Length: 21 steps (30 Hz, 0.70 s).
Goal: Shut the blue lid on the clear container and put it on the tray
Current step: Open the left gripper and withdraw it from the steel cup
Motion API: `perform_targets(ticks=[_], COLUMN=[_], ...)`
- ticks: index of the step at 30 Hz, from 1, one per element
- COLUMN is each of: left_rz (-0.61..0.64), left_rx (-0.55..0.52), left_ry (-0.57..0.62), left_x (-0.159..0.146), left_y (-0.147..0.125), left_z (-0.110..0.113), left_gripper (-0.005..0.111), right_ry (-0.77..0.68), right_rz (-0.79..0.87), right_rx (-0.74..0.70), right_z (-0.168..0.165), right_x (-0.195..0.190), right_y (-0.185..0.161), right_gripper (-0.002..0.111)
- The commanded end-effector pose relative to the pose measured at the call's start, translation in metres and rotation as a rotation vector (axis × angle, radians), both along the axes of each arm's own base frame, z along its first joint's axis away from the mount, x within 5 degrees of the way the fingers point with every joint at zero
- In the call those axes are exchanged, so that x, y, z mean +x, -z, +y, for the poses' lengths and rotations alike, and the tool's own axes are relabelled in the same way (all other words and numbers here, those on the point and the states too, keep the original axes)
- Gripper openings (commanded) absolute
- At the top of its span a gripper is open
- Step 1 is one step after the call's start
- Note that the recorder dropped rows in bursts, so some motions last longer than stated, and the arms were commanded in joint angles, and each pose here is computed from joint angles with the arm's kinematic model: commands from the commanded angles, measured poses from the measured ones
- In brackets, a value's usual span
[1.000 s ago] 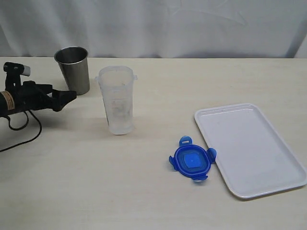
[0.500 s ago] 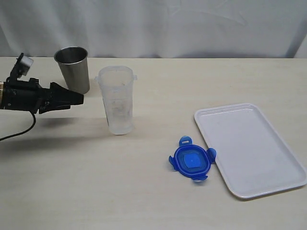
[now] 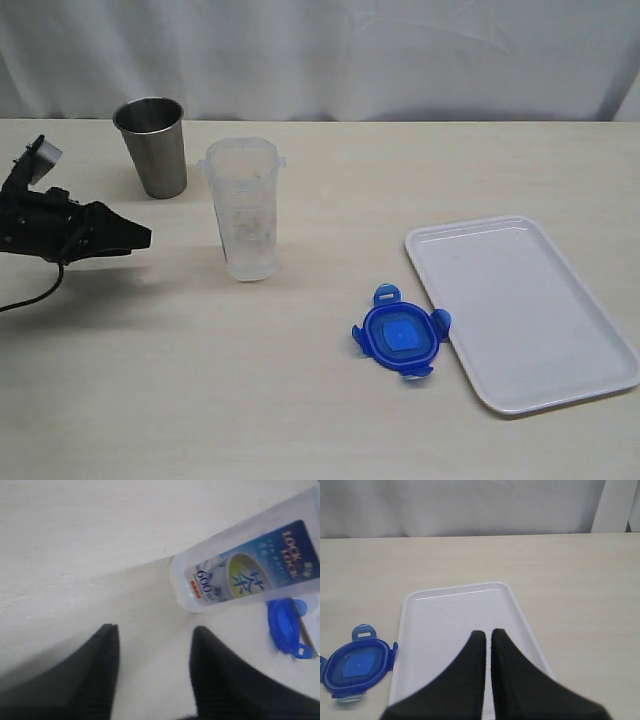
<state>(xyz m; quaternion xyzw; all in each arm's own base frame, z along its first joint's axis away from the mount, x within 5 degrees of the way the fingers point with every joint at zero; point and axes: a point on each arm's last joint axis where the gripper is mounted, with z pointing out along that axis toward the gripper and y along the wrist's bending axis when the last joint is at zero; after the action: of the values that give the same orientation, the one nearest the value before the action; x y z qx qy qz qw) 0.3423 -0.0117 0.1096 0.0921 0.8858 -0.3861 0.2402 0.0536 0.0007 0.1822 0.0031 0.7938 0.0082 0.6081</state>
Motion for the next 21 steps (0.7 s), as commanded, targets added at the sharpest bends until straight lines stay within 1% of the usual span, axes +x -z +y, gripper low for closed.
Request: perform_targets(ticks=[1,2,3,6,9,10,11,12,13,17,19,20,21], left_rz=[-0.047,-0.055,-0.060,-0.048,-0.028,-0.057,-0.102,-0.139,-0.151,-0.139,-0.132,-0.130,-0.129], left_rx=[-0.044,-0.043,-0.040,-0.069,-0.199,-0.237,-0.253,-0.254,-0.263,-0.298,-0.319,-0.331,-0.330], left_ry=[0.051,0.058,0.065,0.087,0.190,0.207,0.199,0.193,0.193,0.262,0.275,0.287,0.328], left_x=[-0.022,-0.028,-0.035,-0.059,-0.085,-0.090,-0.092,-0.094,-0.097,-0.107,-0.110,-0.112,-0.116], left_y=[-0.026,-0.030,-0.031,-0.037,-0.039,-0.039,-0.038,-0.036,-0.035,-0.035,-0.036,-0.037,-0.038], left_z=[-0.007,-0.009,-0.010,-0.016,-0.027,-0.032,-0.037,-0.044,-0.051,-0.080,-0.094,-0.103,-0.122], left_gripper=[0.011,0.002,0.000,0.000,0.000,0.000,0.000,0.000,0.000,0.000,0.000,0.000,0.000], right_ry=[0.000,0.000,0.000,0.000,0.000,0.000,0.000,0.000,0.000,0.000,0.000,0.000,0.000], right_rz=[-0.004,-0.004,-0.004,-0.004,-0.004,-0.004,-0.004,-0.004,-0.004,-0.004,-0.004,-0.004,-0.004], right_rx=[0.005,0.005,0.005,0.005,0.005,0.005,0.005,0.005,0.005,0.005,0.005,0.005,0.005], right_z=[0.000,0.000,0.000,0.000,0.000,0.000,0.000,0.000,0.000,0.000,0.000,0.000,0.000], right_x=[0.000,0.000,0.000,0.000,0.000,0.000,0.000,0.000,0.000,0.000,0.000,0.000,0.000], right_y=[0.000,0.000,0.000,0.000,0.000,0.000,0.000,0.000,0.000,0.000,0.000,0.000,0.000], right_gripper=[0.005,0.005,0.005,0.005,0.005,0.005,0.005,0.005,0.005,0.005,0.005,0.005,0.005])
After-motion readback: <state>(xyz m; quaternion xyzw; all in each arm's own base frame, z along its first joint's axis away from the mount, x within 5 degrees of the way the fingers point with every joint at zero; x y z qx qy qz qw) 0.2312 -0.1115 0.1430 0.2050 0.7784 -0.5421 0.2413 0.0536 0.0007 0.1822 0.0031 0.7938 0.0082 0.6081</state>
